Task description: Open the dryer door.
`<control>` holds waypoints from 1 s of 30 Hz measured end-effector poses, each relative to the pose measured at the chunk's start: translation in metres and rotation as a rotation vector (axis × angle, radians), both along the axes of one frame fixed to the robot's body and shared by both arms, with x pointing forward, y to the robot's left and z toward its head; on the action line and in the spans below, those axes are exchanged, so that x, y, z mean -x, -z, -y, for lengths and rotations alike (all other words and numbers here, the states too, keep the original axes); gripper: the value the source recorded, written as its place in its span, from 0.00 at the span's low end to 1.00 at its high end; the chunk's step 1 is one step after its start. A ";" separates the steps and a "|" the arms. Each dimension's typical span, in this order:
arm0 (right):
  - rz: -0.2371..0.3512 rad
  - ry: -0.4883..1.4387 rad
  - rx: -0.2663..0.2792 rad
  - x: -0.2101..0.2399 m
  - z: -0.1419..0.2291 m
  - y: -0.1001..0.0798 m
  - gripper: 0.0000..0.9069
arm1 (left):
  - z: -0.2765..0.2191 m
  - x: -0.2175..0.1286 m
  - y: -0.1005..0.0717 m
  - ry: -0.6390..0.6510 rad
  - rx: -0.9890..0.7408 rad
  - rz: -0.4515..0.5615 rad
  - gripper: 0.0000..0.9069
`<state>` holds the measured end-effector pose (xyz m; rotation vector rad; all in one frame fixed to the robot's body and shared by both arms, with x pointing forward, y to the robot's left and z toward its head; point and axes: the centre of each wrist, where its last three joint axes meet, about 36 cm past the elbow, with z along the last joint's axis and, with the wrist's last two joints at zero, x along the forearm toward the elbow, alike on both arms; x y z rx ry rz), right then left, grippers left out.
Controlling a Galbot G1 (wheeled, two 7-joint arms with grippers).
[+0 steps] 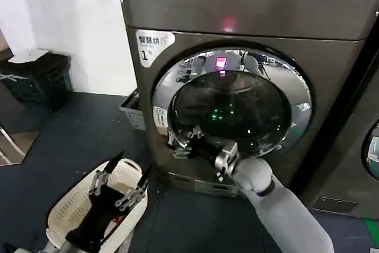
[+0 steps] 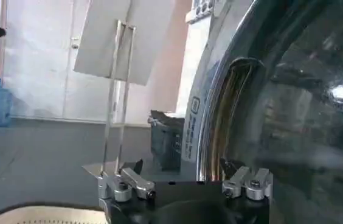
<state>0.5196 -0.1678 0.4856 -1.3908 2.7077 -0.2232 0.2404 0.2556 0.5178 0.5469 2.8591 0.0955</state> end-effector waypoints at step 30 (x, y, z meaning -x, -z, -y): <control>0.009 -0.058 -0.012 -0.042 -0.057 -0.015 1.00 | 0.002 -0.001 0.002 -0.009 -0.034 0.007 1.00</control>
